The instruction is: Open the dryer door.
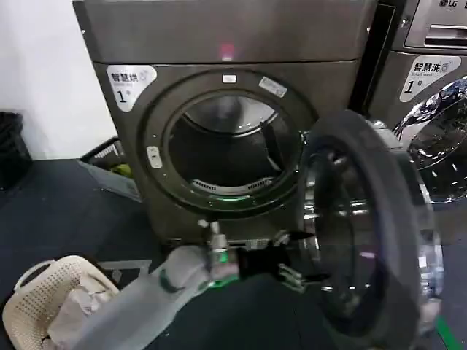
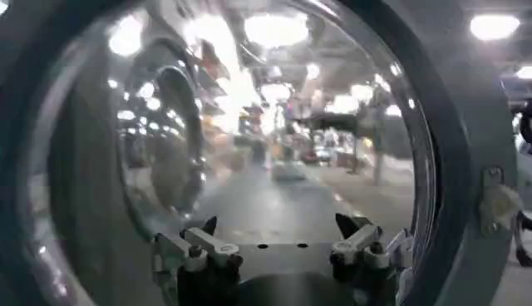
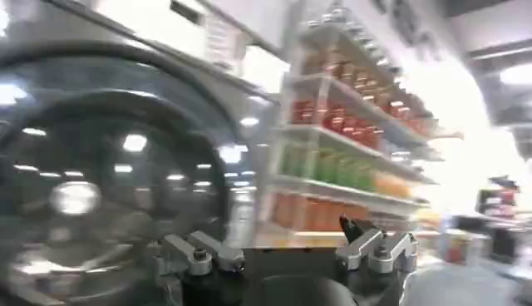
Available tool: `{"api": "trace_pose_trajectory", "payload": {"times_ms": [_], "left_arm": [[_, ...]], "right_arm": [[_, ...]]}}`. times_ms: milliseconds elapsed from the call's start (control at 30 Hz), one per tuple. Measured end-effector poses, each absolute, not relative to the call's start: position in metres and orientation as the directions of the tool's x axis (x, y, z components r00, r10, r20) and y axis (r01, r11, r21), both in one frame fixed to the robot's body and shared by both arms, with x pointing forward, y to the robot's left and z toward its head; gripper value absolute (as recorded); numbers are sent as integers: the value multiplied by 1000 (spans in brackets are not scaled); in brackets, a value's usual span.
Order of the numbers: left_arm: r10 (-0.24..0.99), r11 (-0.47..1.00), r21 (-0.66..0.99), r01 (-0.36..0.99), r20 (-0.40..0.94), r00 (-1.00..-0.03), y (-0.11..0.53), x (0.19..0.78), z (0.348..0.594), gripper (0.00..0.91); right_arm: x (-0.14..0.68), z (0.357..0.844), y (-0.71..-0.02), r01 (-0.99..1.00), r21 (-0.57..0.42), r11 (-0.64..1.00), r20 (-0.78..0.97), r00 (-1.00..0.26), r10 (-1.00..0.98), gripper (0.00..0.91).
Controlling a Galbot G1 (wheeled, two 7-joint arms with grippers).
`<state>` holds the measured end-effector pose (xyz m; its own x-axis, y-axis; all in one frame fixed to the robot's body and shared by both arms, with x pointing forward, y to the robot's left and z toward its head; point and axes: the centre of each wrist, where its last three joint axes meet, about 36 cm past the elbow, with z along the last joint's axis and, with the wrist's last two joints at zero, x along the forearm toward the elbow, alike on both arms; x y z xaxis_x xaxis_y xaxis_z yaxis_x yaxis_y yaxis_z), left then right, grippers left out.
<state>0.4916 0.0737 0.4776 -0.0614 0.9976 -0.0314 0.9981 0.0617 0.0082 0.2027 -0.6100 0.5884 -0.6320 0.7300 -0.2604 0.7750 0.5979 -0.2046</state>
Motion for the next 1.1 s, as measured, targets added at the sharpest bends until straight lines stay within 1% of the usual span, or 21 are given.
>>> {"api": "trace_pose_trajectory", "payload": {"times_ms": [67,167,267,500,633,800,967,1100], "left_arm": [[998,48,17,999,-31,-47,58,497,479,907],[999,35,20,999,-24,-34,32,505,482,907],[999,40,30,999,-26,-39,7,513,488,907],[994,99,71,992,-53,-96,-45,533,503,907],[991,132,107,985,-40,-128,-68,537,503,907],[988,153,159,975,-18,-152,-84,542,502,907],[984,179,193,965,-56,-171,-98,551,508,907],[983,182,197,963,-55,-174,-105,557,511,907]], "right_arm": [[191,594,-623,816,-191,546,-285,-578,765,907],[171,597,-639,847,-185,498,-314,-531,787,907],[160,599,-644,854,-189,485,-329,-521,788,907],[149,605,-647,857,-195,476,-351,-515,782,907],[141,606,-649,864,-194,464,-356,-503,788,907],[133,605,-651,870,-199,452,-357,-494,793,907],[128,609,-652,869,-208,448,-367,-494,788,907],[126,607,-652,871,-208,444,-367,-491,790,907]]}}
